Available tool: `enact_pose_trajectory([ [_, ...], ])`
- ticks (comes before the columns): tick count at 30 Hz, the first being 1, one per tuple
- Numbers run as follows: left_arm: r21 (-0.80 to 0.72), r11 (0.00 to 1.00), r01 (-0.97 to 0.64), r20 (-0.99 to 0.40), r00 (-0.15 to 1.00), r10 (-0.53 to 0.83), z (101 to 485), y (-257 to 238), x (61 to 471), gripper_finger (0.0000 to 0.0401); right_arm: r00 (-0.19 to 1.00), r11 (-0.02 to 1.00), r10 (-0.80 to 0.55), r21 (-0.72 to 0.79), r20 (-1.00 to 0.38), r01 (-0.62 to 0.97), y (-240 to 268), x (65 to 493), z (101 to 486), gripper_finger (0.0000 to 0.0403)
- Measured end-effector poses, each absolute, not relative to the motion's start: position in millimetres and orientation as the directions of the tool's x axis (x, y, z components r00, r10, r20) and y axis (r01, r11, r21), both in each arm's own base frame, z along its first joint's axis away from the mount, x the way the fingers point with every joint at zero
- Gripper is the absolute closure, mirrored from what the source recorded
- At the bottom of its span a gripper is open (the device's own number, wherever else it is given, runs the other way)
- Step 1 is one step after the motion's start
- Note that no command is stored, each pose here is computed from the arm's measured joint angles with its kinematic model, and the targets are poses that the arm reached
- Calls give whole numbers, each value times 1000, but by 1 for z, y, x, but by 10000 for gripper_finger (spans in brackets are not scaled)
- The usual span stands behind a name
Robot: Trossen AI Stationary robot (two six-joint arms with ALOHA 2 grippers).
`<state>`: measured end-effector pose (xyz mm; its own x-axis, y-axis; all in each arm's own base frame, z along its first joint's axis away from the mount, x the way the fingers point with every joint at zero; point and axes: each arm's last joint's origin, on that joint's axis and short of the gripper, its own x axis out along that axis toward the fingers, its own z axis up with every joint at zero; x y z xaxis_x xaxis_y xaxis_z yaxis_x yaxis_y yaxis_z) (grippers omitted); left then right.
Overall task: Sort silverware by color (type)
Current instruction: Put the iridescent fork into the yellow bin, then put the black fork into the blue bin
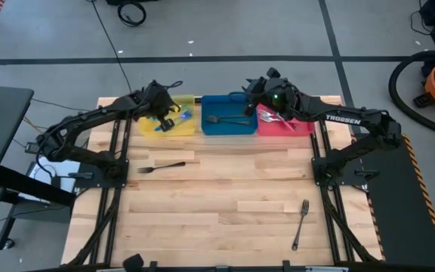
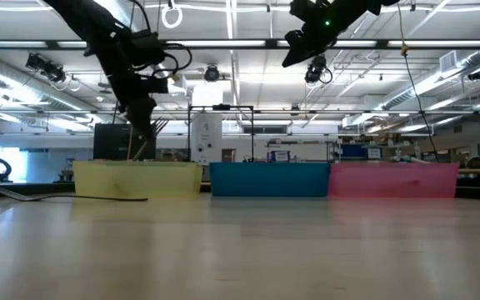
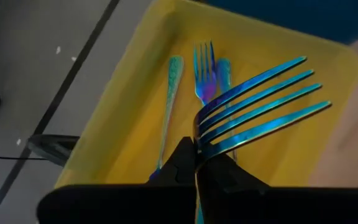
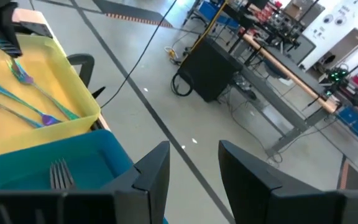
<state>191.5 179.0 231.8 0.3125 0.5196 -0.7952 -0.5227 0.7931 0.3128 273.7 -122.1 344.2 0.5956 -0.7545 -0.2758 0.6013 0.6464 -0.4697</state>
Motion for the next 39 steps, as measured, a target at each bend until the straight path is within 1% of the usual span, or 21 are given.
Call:
enact_pose_trajectory([
  [11, 296, 829, -475, -875, 213, 435, 194, 187, 205, 400, 597, 651, -751, -467, -282, 598, -125, 273, 344, 258],
  [17, 284, 834, -474, -890, 193, 413, 185, 189, 208, 397, 590, 656, -748, -476, -304, 586, -124, 272, 341, 258],
  [21, 287, 830, -478, -883, 203, 423, 184, 191, 210, 379, 581, 660, -745, -484, -326, 575, -124, 271, 339, 258],
  [28, 300, 817, -492, -852, 247, 462, 187, 194, 214, 334, 581, 658, -746, -491, -325, 571, -124, 271, 339, 258],
  [33, 299, 819, -489, -855, 244, 458, 187, 194, 214, 303, 581, 658, -747, -491, -325, 571, -124, 271, 339, 258],
  [36, 296, 832, -470, -866, 235, 441, 188, 189, 216, 292, 581, 658, -747, -492, -325, 571, -124, 271, 339, 258],
  [39, 291, 853, -434, -879, 231, 417, 199, 183, 225, 290, 580, 658, -747, -493, -325, 570, -124, 271, 339, 258],
])
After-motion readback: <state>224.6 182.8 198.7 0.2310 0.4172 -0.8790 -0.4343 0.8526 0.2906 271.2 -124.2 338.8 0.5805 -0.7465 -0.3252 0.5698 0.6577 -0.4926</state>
